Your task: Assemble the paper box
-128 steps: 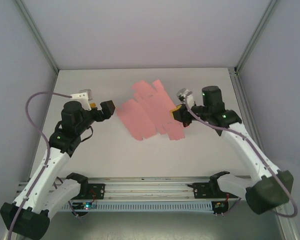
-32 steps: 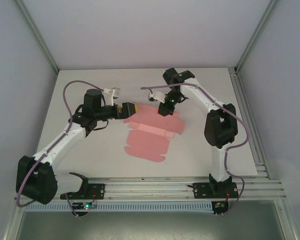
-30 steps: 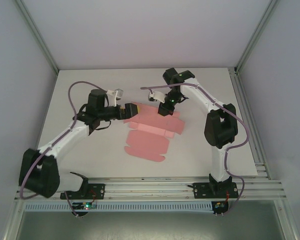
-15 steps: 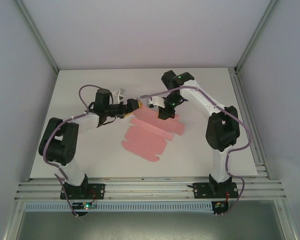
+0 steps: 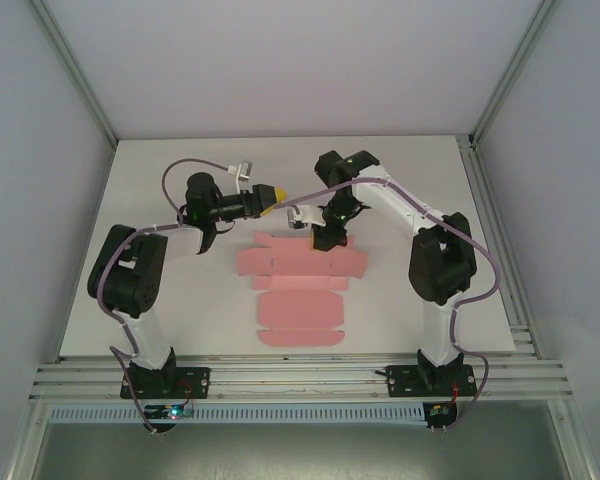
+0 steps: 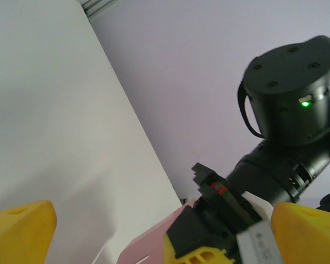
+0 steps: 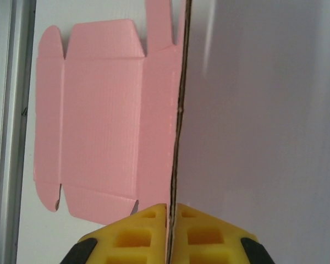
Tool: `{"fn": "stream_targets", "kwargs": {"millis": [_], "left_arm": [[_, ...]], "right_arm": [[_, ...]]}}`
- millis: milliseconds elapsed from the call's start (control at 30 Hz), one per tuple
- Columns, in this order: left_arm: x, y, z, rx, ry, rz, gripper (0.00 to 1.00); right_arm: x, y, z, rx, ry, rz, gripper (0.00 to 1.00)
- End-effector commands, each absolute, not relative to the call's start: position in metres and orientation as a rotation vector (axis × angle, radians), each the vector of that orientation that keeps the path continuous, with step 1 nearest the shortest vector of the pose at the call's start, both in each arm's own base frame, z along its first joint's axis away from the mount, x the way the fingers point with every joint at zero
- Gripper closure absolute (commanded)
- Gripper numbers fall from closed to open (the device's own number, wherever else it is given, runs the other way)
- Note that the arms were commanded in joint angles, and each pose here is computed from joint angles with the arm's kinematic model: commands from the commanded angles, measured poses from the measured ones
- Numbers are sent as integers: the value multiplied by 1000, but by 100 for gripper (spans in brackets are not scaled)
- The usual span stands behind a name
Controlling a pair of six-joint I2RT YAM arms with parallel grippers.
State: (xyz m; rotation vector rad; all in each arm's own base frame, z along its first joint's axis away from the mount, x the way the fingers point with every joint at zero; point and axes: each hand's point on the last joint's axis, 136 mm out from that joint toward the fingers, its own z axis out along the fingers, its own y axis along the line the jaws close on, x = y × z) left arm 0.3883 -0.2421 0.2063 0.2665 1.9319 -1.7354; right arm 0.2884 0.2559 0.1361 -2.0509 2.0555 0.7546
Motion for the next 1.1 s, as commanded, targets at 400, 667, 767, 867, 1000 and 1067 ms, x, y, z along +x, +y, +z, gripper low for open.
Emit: {"fn": "stream_targets", "kwargs": {"millis": [400, 667, 767, 867, 1000, 1067], "left_arm": [[331, -199, 187, 430, 2307, -1051, 6], [331, -223, 200, 694, 2150, -1215, 19], [334, -224, 197, 698, 2158, -1208, 26], [330, -228, 200, 718, 2143, -1258, 45], [330, -228, 203, 702, 2145, -1239, 68], [326, -231, 206, 713, 2136, -1232, 72]], "right_arm": [[307, 242, 148, -1891, 2157, 675, 100], [291, 245, 155, -1951, 2092, 785, 100], [293, 246, 156, -1938, 2098, 782, 100], [299, 247, 158, -1908, 2124, 764, 100], [312, 248, 156, -1841, 2194, 723, 100], [319, 251, 156, -1796, 2216, 704, 100]]}}
